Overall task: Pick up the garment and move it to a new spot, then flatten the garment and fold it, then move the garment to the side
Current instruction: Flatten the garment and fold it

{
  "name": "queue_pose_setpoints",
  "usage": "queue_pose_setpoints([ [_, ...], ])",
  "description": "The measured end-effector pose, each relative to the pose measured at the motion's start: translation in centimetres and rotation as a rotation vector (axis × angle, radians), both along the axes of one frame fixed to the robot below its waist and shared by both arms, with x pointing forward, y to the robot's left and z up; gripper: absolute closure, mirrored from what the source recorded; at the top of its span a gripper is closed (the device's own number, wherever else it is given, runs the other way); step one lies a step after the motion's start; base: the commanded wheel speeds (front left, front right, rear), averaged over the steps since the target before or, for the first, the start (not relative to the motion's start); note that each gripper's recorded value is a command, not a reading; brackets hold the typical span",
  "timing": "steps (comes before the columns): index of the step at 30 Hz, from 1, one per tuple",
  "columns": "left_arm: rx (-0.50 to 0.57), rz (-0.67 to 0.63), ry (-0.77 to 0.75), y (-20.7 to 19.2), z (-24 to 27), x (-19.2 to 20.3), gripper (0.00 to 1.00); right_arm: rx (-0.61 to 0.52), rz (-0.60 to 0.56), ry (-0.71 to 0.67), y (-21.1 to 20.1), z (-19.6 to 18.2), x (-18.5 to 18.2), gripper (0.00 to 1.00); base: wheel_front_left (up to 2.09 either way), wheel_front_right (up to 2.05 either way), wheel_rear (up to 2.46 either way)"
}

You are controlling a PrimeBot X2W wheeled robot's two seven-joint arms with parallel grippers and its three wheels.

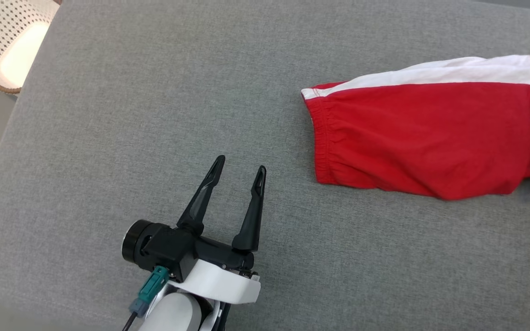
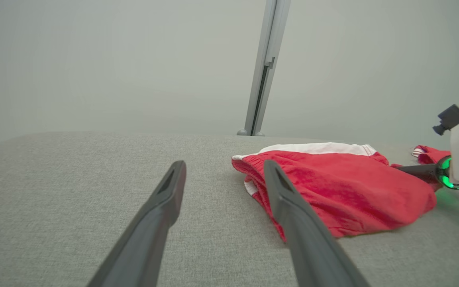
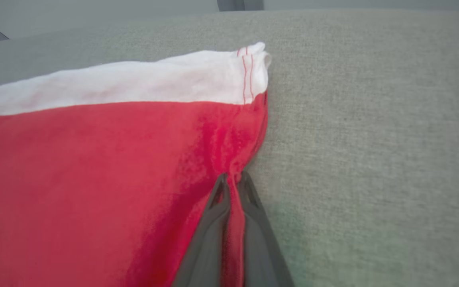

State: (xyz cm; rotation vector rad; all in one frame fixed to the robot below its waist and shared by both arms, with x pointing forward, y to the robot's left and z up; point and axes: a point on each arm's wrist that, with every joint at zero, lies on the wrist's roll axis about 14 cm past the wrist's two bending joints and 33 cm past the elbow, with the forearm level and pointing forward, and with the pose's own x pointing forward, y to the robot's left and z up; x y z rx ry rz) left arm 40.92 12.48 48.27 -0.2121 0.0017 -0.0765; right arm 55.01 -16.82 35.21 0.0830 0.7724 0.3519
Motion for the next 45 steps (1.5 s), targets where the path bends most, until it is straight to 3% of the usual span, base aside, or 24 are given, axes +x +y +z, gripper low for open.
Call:
queue_pose_setpoints([
  [6, -0.012, -0.016, -0.003, -0.7, 0.1, -0.3, 0.00, -0.019, -0.039, -0.017, -3.4, 1.3, -2.2, 1.00, 0.00, 0.00, 0.00],
  [13, -0.033, -0.071, -0.032, -2.4, 1.1, -0.5, 0.00, -0.120, -0.106, -0.068, -9.7, 4.6, -4.0, 1.00, 0.00, 0.00, 0.00],
  [16, -0.036, -0.094, -0.037, -3.1, 1.2, -0.7, 0.00, -0.126, -0.102, -0.092, -10.0, 5.8, -4.2, 1.00, 0.00, 0.00, 0.00],
  [32, -0.045, -0.084, -0.062, -2.9, 2.5, -2.5, 0.00, -0.147, 0.239, -0.299, 1.0, 12.3, -2.9, 1.00, 0.00, 0.00, 0.00],
  [45, -0.055, -0.038, -0.052, -1.7, 2.5, -3.4, 0.00, 0.015, 0.430, -0.263, 12.8, 11.0, -5.2, 1.00, 0.00, 0.00, 0.00],
])
